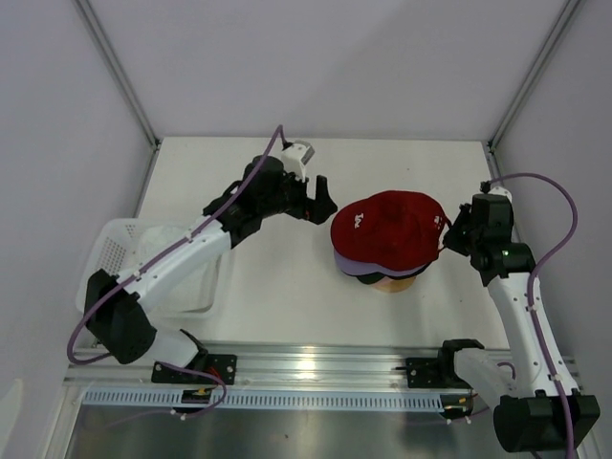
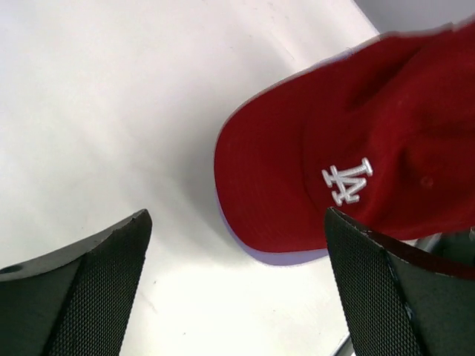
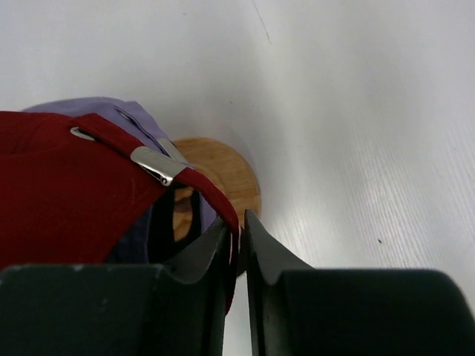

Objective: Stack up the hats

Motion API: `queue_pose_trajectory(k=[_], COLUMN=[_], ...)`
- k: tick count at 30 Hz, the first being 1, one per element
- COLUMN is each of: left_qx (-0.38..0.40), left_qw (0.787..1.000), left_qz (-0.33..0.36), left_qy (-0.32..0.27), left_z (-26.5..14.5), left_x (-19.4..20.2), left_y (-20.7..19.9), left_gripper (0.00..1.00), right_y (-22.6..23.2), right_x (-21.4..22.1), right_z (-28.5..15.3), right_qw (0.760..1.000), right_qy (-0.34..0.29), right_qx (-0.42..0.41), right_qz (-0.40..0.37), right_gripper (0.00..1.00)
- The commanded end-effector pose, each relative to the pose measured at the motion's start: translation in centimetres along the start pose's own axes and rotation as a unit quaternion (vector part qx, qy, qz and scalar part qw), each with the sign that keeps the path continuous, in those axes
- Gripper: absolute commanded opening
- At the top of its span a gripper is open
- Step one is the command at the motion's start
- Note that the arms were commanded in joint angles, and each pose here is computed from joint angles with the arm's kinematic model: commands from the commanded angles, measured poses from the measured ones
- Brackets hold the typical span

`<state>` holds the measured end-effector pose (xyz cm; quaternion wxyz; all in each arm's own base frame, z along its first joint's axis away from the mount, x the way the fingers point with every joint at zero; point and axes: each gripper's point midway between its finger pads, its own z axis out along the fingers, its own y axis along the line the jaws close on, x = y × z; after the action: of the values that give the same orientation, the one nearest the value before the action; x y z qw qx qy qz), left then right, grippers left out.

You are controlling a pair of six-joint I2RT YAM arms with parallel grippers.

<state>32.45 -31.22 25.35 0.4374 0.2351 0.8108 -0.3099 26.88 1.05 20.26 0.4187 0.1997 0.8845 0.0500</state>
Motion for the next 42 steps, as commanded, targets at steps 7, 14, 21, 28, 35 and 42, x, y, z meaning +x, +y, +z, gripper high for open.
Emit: queue_pose_trajectory(k=[7, 14, 21, 28, 35, 42], left_qx=[-0.033, -0.015, 0.086, 0.071, 0.126, 0.142], left_qw=[0.967, 0.915, 0.896, 0.886, 0.871, 0.868], left_qz=[-0.221, -0.361, -0.397, -0.430, -0.449, -0.450], left_qy=[-0.123, -0.179, -0.180, -0.157, -0.154, -0.152], left_z=[-0.1, 0.7, 2.6, 4.0, 4.6, 4.6], left_x=[1.4, 3.8, 3.4, 5.8, 6.0, 6.6], left_y=[1.8, 2.8, 0.1, -0.2, -1.8, -2.9], left_gripper=[0.99, 0.95, 0.89, 0.86, 0.66, 0.22], right_y=[2.5, 1.5, 1.5, 1.5, 2.3, 2.4], right_x=[-2.0, -1.1, -0.7, -0.8, -0.9, -0.6], right_z=[1.5, 2.8, 3.0, 2.9, 3.1, 3.4], right_qw=[0.998, 0.999, 0.999, 0.999, 0.999, 0.999], right_qy=[-0.021, -0.001, 0.006, 0.004, 0.007, 0.013], right_qx=[-0.055, -0.028, -0.028, -0.027, -0.045, -0.047], right_qz=[-0.017, -0.026, -0.023, -0.019, -0.017, -0.017], right_gripper=[0.19, 0.11, 0.10, 0.10, 0.10, 0.08])
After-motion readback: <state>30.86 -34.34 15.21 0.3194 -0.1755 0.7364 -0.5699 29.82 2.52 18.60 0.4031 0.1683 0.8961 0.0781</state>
